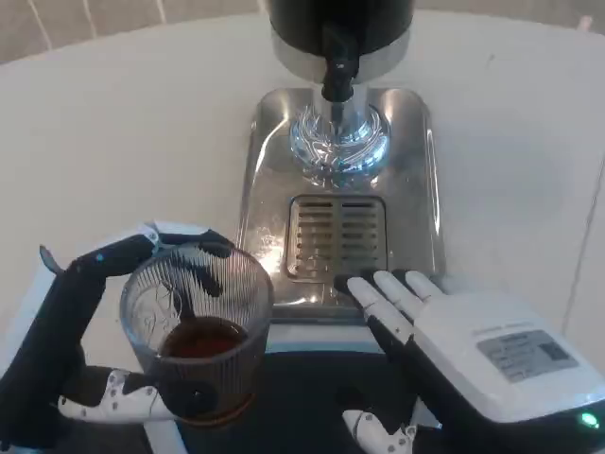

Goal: Grasp the cup under the faucet to collect the drink, then remove the cup.

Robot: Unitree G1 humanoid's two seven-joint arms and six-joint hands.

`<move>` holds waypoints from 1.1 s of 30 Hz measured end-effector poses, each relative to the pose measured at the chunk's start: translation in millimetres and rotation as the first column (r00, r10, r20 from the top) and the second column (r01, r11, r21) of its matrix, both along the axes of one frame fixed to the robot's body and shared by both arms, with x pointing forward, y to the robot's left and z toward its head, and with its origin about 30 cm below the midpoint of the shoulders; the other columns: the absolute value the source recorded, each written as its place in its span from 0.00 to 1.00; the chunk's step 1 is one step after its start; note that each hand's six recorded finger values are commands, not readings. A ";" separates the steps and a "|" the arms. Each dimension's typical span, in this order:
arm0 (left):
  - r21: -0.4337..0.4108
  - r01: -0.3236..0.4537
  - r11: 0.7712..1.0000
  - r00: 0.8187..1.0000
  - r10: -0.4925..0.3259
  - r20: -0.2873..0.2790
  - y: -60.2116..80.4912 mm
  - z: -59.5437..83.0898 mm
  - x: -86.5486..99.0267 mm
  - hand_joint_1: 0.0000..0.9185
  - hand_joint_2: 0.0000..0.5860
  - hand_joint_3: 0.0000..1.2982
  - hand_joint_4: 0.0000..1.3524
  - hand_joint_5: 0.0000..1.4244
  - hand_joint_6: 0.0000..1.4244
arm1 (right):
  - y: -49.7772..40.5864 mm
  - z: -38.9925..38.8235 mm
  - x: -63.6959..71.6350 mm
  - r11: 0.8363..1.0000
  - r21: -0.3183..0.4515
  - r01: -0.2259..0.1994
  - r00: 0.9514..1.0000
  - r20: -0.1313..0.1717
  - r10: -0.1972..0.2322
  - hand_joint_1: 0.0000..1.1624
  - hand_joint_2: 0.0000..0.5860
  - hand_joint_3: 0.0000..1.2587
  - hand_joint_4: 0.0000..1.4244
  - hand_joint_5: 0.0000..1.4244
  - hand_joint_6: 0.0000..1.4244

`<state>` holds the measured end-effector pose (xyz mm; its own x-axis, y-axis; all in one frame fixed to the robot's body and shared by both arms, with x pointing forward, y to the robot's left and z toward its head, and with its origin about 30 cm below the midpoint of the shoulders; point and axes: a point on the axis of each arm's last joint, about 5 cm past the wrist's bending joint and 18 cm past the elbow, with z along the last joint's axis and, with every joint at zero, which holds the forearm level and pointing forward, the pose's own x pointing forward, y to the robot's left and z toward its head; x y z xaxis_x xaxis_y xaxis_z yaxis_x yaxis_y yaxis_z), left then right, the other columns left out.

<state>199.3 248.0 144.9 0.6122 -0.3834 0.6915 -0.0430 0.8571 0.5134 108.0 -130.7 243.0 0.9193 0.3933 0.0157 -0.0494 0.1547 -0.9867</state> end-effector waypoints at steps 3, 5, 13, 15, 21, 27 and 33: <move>0.003 0.000 1.000 1.000 0.000 0.000 0.6 0.3 -0.1 0.63 0.05 0.72 0.80 0.87 0.32 | 0.6 -0.4 -0.3 1.000 -0.003 0.002 1.000 0.002 -0.002 0.13 0.86 0.01 0.00 0.00 0.00; 0.006 -0.001 1.000 1.000 0.001 -0.001 1.2 0.5 -0.4 0.63 0.05 0.72 0.80 0.87 0.32 | 1.2 -0.6 -0.4 1.000 -0.004 0.000 1.000 0.001 0.000 0.13 0.86 0.01 0.00 0.00 0.00; 0.010 -0.003 1.000 1.000 0.003 -0.005 2.4 0.1 -1.9 0.63 0.05 0.72 0.80 0.87 0.32 | 3.9 -0.7 -1.0 1.000 -0.014 -0.008 1.000 0.006 0.009 0.14 0.86 0.01 0.00 0.00 0.00; 0.008 -0.001 1.000 1.000 0.001 0.000 2.3 0.8 -2.6 0.63 0.05 0.72 0.80 0.87 0.32 | 4.1 -1.1 -1.2 1.000 -0.014 -0.007 1.000 0.008 0.007 0.14 0.86 0.01 0.00 0.00 0.00; 0.007 0.000 1.000 1.000 0.000 0.000 2.4 0.5 -4.2 0.63 0.05 0.72 0.80 0.87 0.32 | 4.3 -2.3 -2.0 1.000 -0.017 -0.003 1.000 0.013 0.003 0.14 0.86 0.01 0.00 0.00 0.00; -0.001 -0.001 1.000 1.000 0.001 0.002 3.1 0.4 -6.5 0.63 0.04 0.72 0.80 0.87 0.32 | 4.3 -3.2 -2.7 1.000 -0.017 -0.002 1.000 0.016 0.003 0.14 0.86 0.01 0.00 0.00 0.00; -0.006 0.002 1.000 1.000 -0.002 0.009 3.1 1.3 -7.8 0.63 0.03 0.72 0.80 0.87 0.32 | 4.4 -3.6 -3.1 1.000 -0.020 -0.011 1.000 0.016 0.011 0.14 0.86 0.01 0.00 0.00 0.00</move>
